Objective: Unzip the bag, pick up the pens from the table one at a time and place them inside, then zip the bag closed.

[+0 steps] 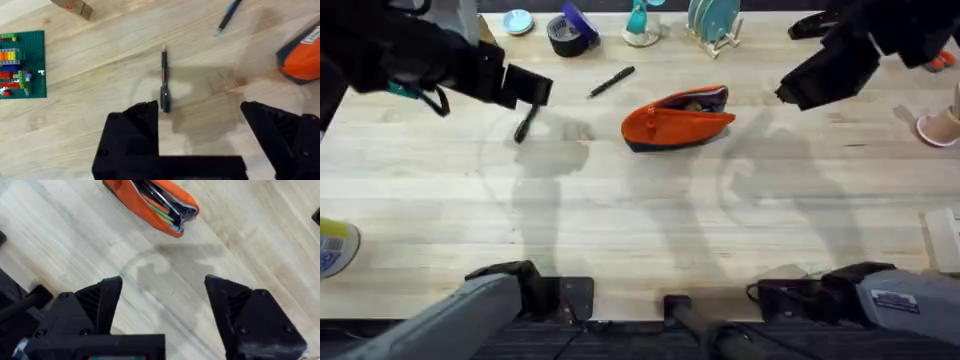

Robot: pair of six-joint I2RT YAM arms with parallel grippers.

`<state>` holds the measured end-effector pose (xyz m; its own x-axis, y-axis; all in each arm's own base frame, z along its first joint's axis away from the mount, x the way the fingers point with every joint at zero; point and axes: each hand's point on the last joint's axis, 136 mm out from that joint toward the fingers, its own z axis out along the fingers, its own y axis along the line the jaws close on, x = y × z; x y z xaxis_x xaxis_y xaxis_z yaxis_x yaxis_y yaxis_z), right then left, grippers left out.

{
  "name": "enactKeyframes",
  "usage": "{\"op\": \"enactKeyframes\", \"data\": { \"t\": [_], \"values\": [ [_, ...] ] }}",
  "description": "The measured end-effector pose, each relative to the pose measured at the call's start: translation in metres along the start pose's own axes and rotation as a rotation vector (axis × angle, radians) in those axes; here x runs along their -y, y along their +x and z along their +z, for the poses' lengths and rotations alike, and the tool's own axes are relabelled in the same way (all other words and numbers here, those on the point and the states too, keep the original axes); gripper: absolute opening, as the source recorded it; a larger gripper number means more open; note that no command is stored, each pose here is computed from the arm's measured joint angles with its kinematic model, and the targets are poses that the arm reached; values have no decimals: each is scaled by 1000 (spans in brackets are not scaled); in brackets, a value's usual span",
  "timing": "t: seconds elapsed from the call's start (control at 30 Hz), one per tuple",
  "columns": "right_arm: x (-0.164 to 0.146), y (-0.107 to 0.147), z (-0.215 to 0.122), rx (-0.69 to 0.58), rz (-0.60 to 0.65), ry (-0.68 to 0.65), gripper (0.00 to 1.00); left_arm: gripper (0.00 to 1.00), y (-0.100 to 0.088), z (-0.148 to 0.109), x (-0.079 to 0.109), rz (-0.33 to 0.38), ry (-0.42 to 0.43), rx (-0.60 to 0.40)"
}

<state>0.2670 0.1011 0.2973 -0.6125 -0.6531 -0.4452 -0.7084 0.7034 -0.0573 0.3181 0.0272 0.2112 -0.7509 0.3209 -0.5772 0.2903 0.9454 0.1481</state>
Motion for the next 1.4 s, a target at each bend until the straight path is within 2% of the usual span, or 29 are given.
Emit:
{"op": "enactKeyframes", "data": {
  "t": [0.27, 0.43, 0.73, 0.93, 1.4],
  "values": [
    [0, 0, 0, 0, 4, 0, 996, 992, 0, 43, -12, -14, 42, -97],
    [0, 0, 0, 0, 4, 0, 995, 991, -2, 72, -24, -20, 46, -123],
    [-2, 4, 0, -16, 7, -9, 995, 993, 22, 112, -43, -76, 60, -207],
    [-5, 10, 0, -39, 12, -22, 995, 993, 24, 143, -54, -76, 42, -208],
    [-8, 15, 0, -61, 17, -34, 996, 993, 51, 187, -49, -91, 84, -291]
  ]
}}
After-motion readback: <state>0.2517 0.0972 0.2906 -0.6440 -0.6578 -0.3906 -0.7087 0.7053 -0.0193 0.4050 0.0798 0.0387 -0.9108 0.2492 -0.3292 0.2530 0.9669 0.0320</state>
